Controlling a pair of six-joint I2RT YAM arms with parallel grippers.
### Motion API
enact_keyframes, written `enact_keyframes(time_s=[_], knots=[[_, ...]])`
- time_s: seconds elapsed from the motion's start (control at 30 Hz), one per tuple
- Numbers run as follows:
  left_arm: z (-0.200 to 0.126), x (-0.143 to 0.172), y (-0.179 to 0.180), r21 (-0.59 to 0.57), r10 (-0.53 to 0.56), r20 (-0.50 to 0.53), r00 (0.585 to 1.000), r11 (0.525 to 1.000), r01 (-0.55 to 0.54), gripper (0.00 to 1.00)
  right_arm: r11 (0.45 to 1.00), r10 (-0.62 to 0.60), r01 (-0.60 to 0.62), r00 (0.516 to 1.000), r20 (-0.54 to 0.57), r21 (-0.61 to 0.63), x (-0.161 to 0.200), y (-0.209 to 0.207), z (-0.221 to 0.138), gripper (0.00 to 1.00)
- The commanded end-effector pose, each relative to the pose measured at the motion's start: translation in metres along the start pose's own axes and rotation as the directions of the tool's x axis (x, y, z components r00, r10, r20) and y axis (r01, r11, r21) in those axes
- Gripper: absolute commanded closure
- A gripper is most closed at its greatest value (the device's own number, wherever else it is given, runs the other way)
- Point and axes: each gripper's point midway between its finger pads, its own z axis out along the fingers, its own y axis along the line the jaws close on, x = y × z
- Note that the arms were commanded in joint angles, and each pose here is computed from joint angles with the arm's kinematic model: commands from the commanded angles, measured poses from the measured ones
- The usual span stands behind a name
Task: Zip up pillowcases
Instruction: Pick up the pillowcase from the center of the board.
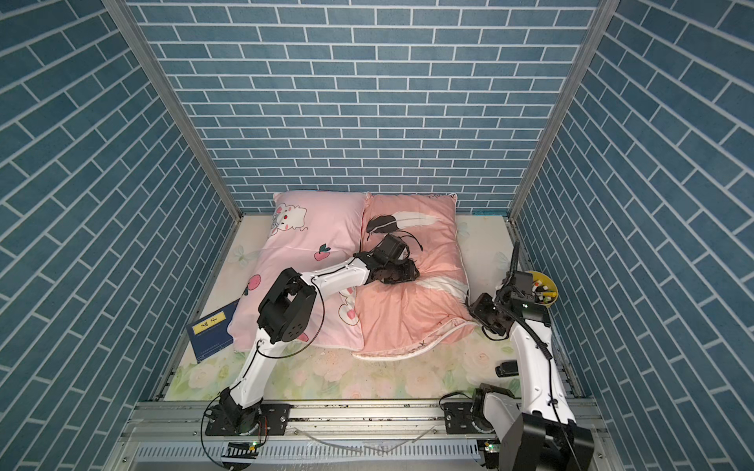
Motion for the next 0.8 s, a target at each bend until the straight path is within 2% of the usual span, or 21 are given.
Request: enact_keyframes(time_s=[0.0,0.07,0.23,0.4,0.57,0.77], knots=[[0.015,-0.009,0.101,-0.234,-0.081,0.04,0.996,0.968,0.088,0.5,0.989,0.024,-0.018,0.999,-0.039,0.147,0.022,-0.027,-0.018,0.57],[0.016,-0.01,0.102,-0.215,-0.092,0.042,0.995,0.972,0.099,0.5,0.988,0.041,-0.034,0.998,-0.043,0.15,0.028,-0.03,-0.016,0.58],[0.014,-0.011,0.1,-0.186,-0.09,0.039,0.995,0.978,0.096,0.5,0.992,0.106,-0.103,0.993,-0.043,0.066,0.022,-0.02,0.0,0.58],[0.01,-0.01,0.098,-0.161,-0.095,0.042,0.995,0.982,0.1,0.5,0.979,0.199,-0.201,0.979,-0.045,-0.029,0.006,-0.014,0.028,0.54],[0.005,-0.01,0.095,-0.149,-0.094,0.044,0.995,0.984,0.1,0.5,0.971,0.239,-0.239,0.971,-0.007,-0.015,-0.007,-0.024,0.036,0.5],[0.001,-0.008,0.095,-0.15,-0.094,0.042,0.995,0.984,0.099,0.5,0.959,0.282,-0.283,0.959,-0.034,-0.033,-0.001,-0.029,0.055,0.49]])
